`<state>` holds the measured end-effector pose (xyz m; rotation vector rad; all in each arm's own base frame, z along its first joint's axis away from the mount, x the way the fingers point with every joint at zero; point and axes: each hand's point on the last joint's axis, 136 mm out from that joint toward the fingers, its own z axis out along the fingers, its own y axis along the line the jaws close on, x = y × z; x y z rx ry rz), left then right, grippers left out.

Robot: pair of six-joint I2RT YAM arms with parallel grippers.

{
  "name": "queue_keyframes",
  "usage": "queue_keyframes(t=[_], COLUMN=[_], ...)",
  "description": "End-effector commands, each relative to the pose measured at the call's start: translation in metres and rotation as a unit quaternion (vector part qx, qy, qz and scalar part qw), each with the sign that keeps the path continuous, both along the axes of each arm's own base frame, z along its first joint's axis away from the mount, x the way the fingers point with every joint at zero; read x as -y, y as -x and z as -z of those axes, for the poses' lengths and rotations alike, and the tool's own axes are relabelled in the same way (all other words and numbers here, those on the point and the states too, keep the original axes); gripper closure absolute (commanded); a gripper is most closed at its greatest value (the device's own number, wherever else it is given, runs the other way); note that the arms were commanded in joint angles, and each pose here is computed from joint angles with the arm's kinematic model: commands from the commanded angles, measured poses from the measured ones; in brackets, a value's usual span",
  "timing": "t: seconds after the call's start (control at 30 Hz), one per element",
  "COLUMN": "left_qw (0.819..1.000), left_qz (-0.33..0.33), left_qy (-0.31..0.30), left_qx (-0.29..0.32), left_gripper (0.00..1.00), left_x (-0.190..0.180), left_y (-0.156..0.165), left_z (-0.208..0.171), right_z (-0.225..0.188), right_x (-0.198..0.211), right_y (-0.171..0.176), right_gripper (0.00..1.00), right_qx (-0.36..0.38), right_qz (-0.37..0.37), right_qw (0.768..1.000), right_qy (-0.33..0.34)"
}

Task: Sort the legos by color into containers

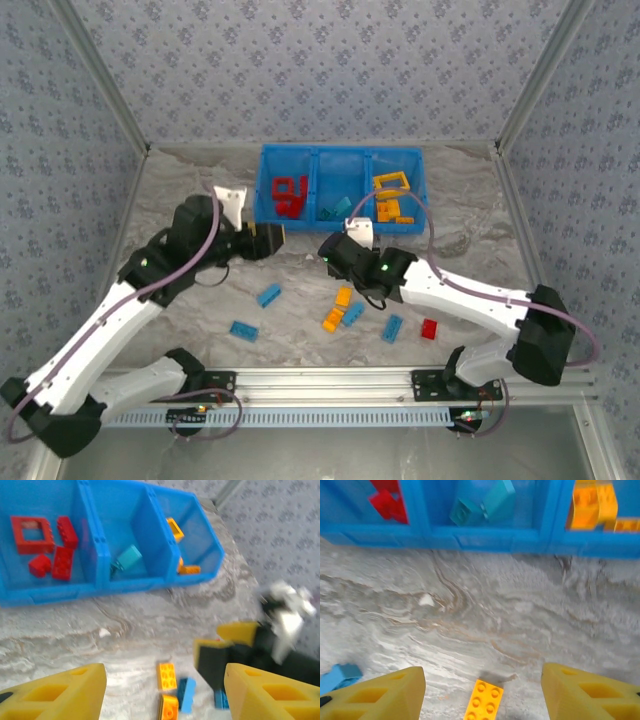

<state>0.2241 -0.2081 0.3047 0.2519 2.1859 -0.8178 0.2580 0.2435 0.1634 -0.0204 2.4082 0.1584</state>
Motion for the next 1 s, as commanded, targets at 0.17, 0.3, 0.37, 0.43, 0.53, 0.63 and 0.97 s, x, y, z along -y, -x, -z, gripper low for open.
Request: queue_keyframes(t=[0.17,0.3,0.37,0.43,0.53,0.63,0.97], left_qw=[0.997,0.998,0.997,0.997,0.997,0.996,0.996], left_qz=[0.067,0.065,0.068,0.070,0.077,0.082,0.089], left_qy=[-0.002,-0.003,-0.012,-0.016,-0.017,-0.020,-0.021], left_qx=[-0.025,-0.023,-0.024,-0.020,-0.017,-0.016,-0.012], left_gripper=[0.36,0.36,0.36,0.36,0.36,0.36,0.36], left_x=[0.015,0.018,0.019,0.022,0.029,0.034,0.040], left_y=[0.071,0.086,0.090,0.092,0.093,0.093,0.093], left_z=[0.060,0.077,0.082,0.084,0.083,0.084,0.081], right_z=[0.083,0.106,0.113,0.121,0.132,0.136,0.147], right_x=[-0.005,-0.006,-0.004,-0.003,-0.009,-0.014,-0.011], right_y=[0.013,0.015,0.019,0.023,0.023,0.021,0.029], right_gripper=[0.35,0.35,0.35,0.35,0.35,0.36,0.51], right_qx=[-0.153,-0.197,-0.209,-0.218,-0.225,-0.227,-0.243], right_qz=[0.032,0.045,0.054,0.064,0.065,0.062,0.082], right_qw=[0.988,0.979,0.976,0.974,0.972,0.972,0.967], right_qy=[-0.005,0.000,0.003,0.004,-0.015,-0.016,-0.003])
